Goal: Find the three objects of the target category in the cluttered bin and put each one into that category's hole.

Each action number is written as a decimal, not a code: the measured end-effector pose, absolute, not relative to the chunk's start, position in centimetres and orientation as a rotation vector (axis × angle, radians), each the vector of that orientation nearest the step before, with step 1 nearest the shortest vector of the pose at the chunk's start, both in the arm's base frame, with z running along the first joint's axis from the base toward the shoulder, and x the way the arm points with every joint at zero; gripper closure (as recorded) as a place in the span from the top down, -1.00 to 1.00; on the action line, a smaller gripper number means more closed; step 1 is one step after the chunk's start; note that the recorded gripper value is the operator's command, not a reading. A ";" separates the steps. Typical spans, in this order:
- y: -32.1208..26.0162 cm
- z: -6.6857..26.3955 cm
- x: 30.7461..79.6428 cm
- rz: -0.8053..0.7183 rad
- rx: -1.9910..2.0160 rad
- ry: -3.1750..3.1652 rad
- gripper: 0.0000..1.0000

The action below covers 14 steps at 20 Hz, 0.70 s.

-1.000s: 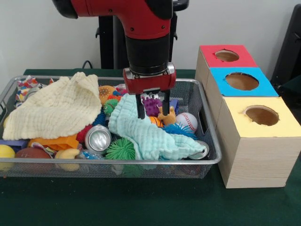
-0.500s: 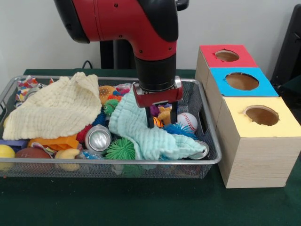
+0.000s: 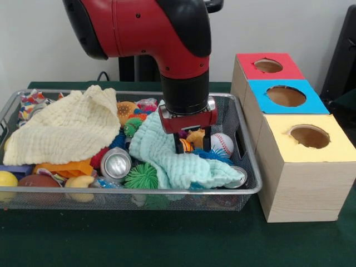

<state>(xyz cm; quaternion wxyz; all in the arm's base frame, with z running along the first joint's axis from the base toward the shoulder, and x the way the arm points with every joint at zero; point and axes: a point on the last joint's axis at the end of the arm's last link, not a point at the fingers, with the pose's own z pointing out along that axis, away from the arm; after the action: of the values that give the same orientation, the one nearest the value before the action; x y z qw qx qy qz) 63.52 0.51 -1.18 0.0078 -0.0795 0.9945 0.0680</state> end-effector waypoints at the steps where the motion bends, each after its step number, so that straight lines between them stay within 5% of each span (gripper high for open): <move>1: 0.5 -1.1 63.6 0.211 -0.249 3.108 1.00; 14: 2.6 3.4 66.2 0.121 -0.334 3.027 1.00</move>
<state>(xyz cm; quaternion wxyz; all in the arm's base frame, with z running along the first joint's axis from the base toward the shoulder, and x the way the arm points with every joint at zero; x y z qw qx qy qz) 66.18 2.61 3.36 0.0470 -0.1094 0.9921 0.0396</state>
